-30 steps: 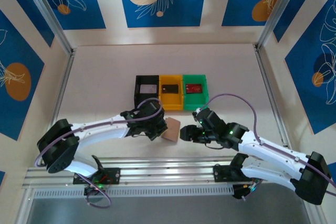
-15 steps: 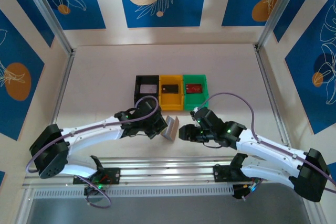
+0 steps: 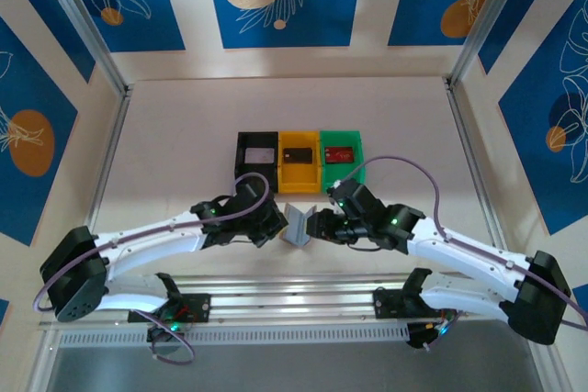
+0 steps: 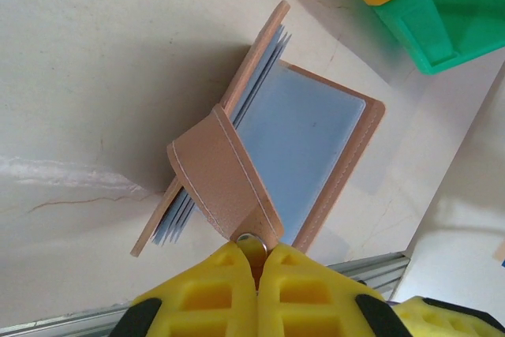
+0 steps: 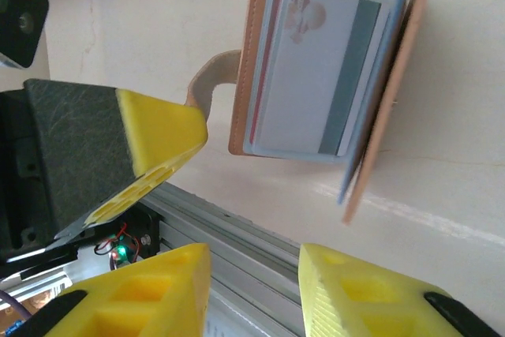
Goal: Take the credit cards out of the card holder
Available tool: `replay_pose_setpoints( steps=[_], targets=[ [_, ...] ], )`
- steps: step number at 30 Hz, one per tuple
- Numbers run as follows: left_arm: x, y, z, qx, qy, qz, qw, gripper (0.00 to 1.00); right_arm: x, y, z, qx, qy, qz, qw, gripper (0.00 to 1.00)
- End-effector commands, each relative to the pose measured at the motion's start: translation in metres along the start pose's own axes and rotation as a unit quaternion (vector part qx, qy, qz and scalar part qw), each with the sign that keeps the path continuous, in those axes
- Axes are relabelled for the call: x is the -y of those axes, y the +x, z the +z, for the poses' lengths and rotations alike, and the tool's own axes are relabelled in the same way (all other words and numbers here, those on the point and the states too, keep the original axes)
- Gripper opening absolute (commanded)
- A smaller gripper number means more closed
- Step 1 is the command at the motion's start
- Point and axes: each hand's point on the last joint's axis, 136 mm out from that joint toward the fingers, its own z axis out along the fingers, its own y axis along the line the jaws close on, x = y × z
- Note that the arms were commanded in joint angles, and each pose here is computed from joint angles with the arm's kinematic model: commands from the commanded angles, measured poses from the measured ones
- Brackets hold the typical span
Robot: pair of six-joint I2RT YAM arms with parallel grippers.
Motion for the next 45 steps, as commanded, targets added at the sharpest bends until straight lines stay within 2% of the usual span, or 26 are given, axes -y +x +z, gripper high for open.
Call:
replay_pose_setpoints(
  steps=[1, 6, 15, 24, 32, 38, 45],
  targets=[
    [0.006, -0.001, -0.007, 0.012, 0.021, 0.003, 1.000, 0.00, -0.023, -0.004, 0.000, -0.005, -0.026, 0.007, 1.000, 0.34],
    [0.002, 0.002, -0.009, 0.013, 0.025, 0.005, 1.000, 0.00, -0.030, -0.010, 0.008, -0.004, -0.028, 0.010, 1.000, 0.32],
    [0.000, 0.004, -0.008, 0.011, 0.037, 0.003, 0.999, 0.00, -0.017, -0.015, 0.030, -0.012, 0.002, 0.018, 1.000, 0.31],
    [0.028, 0.006, -0.020, 0.013, 0.078, 0.019, 0.997, 0.00, -0.004, -0.017, 0.029, -0.003, 0.014, 0.018, 1.000, 0.31],
    [0.029, 0.012, -0.016, 0.006, 0.083, 0.017, 0.996, 0.00, 0.005, -0.015, 0.028, -0.001, 0.019, 0.024, 1.000, 0.31],
    [0.034, 0.015, -0.018, 0.005, 0.092, 0.022, 0.996, 0.00, 0.004, -0.016, 0.024, 0.003, 0.005, 0.025, 1.000, 0.32],
    [0.030, 0.017, -0.016, 0.005, 0.091, 0.022, 0.996, 0.00, -0.017, -0.017, 0.024, -0.005, -0.039, -0.001, 0.999, 0.36]
  ],
)
